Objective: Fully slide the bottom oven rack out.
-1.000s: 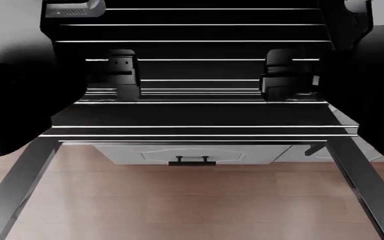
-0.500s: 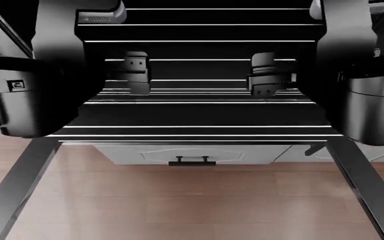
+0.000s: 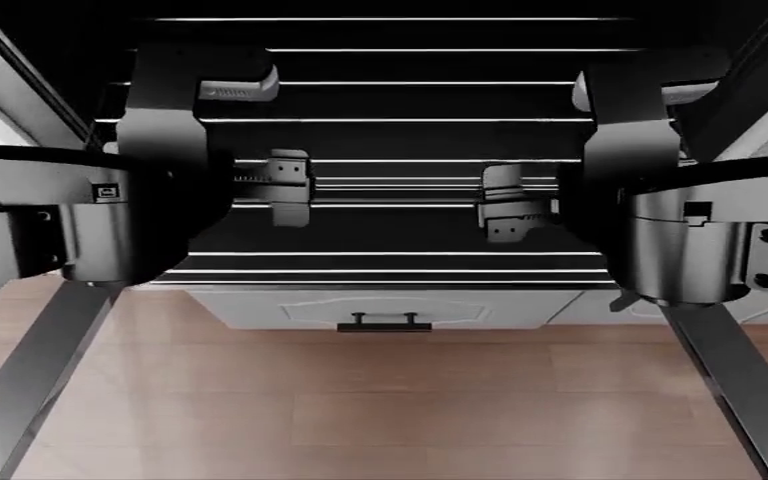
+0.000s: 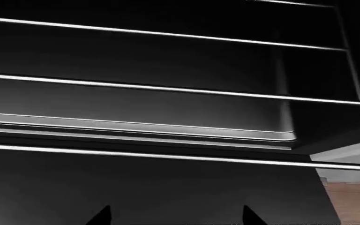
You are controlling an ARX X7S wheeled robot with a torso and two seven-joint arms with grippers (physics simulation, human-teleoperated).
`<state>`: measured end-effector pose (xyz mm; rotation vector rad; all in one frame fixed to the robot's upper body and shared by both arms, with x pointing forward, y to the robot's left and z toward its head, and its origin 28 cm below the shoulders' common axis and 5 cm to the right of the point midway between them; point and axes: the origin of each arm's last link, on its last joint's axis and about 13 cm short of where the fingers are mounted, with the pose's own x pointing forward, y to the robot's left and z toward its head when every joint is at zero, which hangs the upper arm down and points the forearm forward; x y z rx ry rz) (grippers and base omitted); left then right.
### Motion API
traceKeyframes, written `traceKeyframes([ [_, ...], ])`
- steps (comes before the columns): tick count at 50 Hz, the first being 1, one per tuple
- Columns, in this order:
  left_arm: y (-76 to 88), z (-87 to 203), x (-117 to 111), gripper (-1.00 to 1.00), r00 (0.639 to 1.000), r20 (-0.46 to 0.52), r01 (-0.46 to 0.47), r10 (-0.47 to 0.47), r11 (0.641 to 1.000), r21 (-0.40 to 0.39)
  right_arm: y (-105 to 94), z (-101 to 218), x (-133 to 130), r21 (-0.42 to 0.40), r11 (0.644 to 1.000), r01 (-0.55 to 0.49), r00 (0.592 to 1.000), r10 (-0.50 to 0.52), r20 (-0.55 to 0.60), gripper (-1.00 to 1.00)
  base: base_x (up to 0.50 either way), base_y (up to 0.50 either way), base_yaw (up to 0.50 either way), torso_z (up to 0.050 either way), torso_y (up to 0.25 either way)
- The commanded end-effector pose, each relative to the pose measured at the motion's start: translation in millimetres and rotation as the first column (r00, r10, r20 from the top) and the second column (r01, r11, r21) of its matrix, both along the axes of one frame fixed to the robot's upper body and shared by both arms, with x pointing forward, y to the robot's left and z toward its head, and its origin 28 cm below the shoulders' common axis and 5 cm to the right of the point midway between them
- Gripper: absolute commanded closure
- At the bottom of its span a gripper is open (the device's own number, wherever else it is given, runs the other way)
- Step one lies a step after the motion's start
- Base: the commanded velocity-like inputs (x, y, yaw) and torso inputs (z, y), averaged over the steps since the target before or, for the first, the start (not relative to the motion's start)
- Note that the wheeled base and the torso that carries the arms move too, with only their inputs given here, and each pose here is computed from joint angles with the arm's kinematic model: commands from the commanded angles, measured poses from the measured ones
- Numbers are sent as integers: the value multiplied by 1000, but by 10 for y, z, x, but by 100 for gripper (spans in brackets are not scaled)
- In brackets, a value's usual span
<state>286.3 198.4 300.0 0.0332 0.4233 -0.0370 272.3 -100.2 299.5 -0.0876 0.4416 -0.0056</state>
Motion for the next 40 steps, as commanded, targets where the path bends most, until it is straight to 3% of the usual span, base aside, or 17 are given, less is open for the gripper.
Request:
traceKeyframes([
  [1, -31, -335, 19, -100, 987, -159, 12, -6, 999, 38, -2, -202, 18, 4, 1000, 2, 996, -2, -90, -100, 0, 0, 0, 0, -11],
  [15, -24, -454, -49, -100, 979, -206, -3, 7, 1000, 16, -5, -367, -5, 11, 1000, 4, 990, -3, -141, -100, 5, 0, 0, 0, -15],
  [24, -28, -792, -277, -100, 926, -378, 29, -5, 998, 57, -71, -507, -190, -18, 1000, -3, 972, -1, -236, -100, -4, 1, 3, 0, -16],
  [35, -50, -955, -359, -100, 877, -481, 88, -12, 987, 137, -83, -681, -276, -54, 998, -15, 954, -2, -301, -100, -7, 0, 2, 0, -21],
  [40, -80, -1022, -406, -100, 855, -517, 113, -34, 986, 122, -78, -758, -345, -47, 999, -19, 944, 3, -329, -100, -5, 0, 0, 0, -25],
])
